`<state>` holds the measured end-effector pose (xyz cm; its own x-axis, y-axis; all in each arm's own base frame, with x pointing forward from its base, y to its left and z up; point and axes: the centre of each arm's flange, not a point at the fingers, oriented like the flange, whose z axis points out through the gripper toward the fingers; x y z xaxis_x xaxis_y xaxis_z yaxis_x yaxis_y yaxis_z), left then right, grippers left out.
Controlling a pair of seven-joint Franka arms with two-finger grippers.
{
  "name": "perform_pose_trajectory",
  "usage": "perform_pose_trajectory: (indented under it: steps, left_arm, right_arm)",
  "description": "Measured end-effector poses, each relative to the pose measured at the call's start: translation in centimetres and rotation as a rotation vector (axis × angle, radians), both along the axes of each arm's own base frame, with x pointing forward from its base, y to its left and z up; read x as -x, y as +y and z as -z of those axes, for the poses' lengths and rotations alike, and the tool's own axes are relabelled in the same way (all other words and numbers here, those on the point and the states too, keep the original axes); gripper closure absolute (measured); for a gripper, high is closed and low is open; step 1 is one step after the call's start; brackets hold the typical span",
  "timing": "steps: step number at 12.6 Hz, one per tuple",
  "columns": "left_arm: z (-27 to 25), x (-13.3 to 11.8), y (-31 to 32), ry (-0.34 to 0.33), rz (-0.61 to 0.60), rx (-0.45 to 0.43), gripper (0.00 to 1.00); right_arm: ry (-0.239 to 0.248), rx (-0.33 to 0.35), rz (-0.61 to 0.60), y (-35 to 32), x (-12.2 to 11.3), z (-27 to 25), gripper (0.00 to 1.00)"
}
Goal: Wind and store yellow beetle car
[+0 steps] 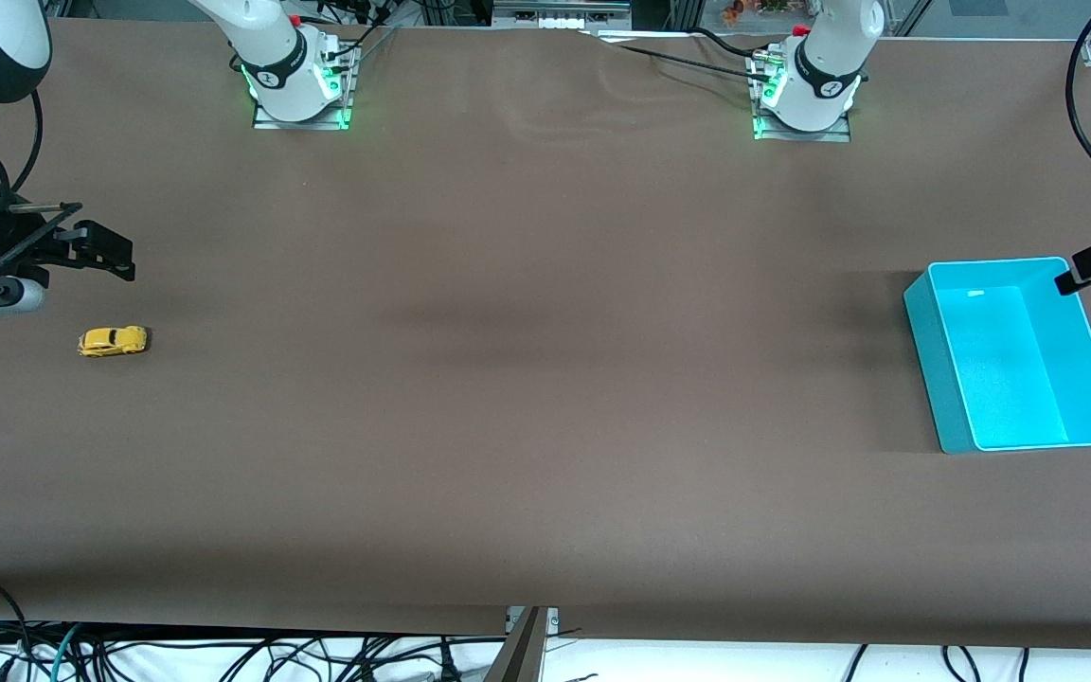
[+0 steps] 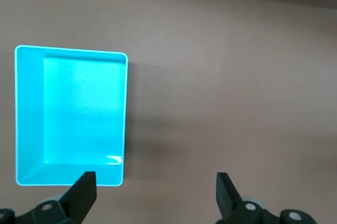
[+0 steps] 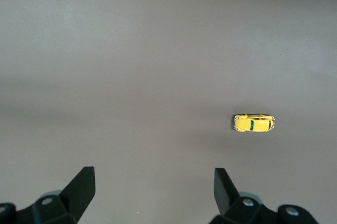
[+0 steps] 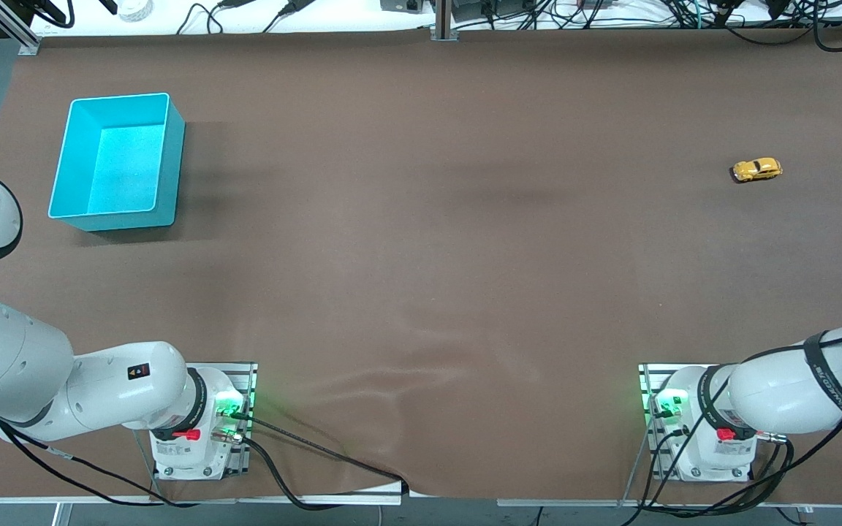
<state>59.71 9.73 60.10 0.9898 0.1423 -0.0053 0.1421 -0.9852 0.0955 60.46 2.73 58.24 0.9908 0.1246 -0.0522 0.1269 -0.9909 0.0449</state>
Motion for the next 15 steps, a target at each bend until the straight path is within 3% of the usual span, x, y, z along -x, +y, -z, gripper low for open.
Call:
perform_pose_trajectory:
  steps: [4,8,11,15]
  left_arm:
    - [0.6,0.0,0.0,0.023,0.003,-0.008,0.0]
    - [1.7,0.0,1.1,0.072,0.005,-0.092,0.0]
    - [0.8,0.7,1.1,0.086,0.004,-0.095,0.0]
    - [0.3,1.3,-0.9,0.109,0.029,-0.091,0.0]
  right_arm:
    - [0.0,0.0,0.0,0.0,0.0,0.0,0.0]
    - [0.0,0.0,0.0,0.0,0.0,0.0,0.0]
    - [0.004,0.0,-0.003,0.0,0.0,0.2,0.0]
    - [0.084,0.008,-0.012,0.8,-0.6,3.2,0.0]
